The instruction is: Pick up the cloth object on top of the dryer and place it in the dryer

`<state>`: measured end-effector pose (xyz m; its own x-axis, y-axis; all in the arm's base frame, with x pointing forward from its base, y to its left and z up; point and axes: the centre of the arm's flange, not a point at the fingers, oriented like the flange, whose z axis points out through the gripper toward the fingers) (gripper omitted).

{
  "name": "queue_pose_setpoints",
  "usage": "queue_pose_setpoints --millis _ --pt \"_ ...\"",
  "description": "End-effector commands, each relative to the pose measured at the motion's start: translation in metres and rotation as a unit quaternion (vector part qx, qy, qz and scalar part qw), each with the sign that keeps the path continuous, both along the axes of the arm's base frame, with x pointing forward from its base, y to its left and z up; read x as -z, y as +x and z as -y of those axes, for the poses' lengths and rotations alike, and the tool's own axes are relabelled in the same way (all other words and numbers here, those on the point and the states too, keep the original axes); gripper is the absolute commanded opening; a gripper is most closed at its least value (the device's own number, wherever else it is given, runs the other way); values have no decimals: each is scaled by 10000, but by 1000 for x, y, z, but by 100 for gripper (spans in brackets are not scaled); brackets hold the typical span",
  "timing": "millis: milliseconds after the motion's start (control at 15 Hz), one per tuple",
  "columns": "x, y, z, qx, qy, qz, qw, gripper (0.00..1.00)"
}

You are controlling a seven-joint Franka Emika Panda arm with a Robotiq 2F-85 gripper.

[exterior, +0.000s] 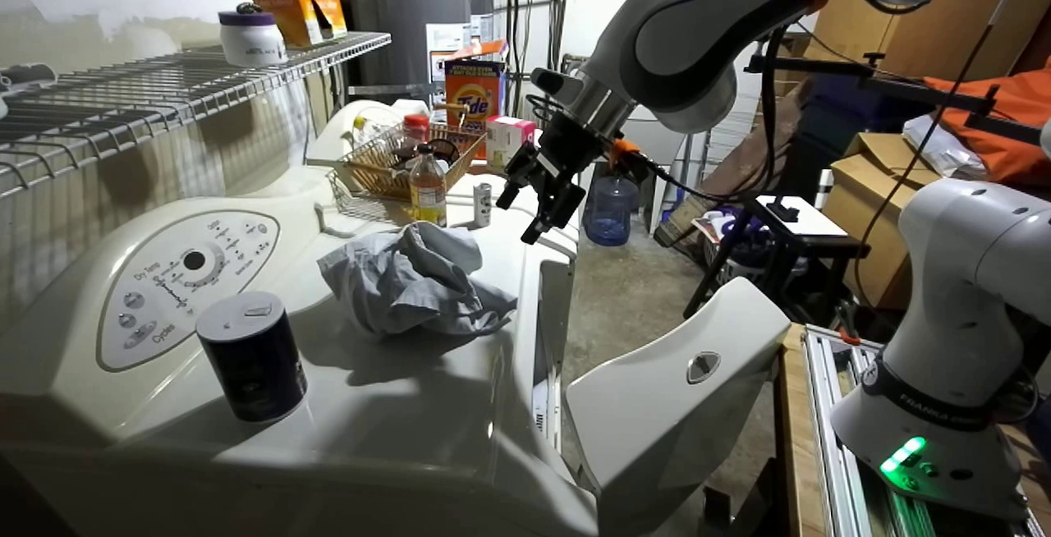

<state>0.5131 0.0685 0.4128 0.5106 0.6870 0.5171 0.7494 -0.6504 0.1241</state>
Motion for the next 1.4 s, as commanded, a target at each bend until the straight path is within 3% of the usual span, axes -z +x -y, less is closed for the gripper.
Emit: queue_pose_setpoints --millis 0,267,800,1333 --pt "27 30 9 167 47 148 9997 100" --pt "49 55 18 256 14 375 9990 100" --pt "93 95 -1 231 387 273 9986 100" --pt "145 122 -30 217 245 130 9994 100"
